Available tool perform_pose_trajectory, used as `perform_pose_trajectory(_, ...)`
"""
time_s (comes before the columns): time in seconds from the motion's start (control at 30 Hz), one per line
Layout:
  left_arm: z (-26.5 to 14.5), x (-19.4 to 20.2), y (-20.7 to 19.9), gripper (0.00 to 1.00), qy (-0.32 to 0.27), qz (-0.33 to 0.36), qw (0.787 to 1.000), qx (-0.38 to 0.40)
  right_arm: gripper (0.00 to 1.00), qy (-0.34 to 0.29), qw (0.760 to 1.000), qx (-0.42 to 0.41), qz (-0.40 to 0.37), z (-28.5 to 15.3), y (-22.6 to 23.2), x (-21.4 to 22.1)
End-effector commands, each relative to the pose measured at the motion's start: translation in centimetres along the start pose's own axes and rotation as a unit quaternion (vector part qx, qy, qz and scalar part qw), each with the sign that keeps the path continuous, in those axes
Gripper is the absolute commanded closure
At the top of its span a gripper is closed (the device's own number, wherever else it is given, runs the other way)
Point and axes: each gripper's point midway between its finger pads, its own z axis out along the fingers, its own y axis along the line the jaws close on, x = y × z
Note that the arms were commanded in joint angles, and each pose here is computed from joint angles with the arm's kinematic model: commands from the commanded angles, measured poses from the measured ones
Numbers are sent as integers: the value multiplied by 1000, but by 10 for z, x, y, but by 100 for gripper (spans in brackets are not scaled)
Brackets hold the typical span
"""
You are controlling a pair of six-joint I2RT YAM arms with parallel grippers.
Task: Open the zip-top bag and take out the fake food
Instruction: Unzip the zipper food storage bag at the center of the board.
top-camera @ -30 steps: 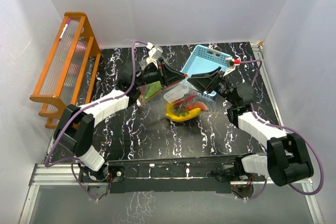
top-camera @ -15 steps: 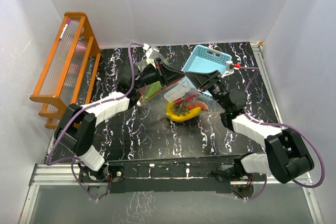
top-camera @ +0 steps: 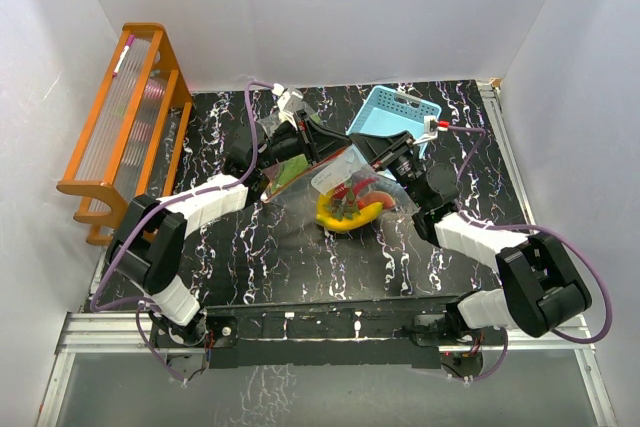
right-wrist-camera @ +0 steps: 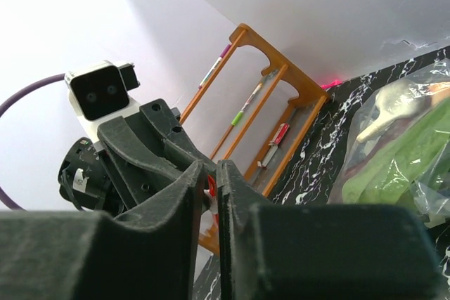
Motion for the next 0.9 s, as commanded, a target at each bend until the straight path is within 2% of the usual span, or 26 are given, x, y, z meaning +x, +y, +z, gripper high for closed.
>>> perform_pose_trajectory(0.0, -2, -16, -10, 100, -20, 30, 999, 9, 89, -11, 999, -34, -17, 12, 21, -11)
perform_pose_trajectory(0.07, -2, -16, -10, 100, -20, 30, 999, 8, 93, -5, 999, -38, -19, 12, 22, -9)
perform_pose_trajectory(0.87, -17, 10, -2, 100, 17, 28, 999, -17, 92, -10, 997, -39, -63, 2, 14, -41)
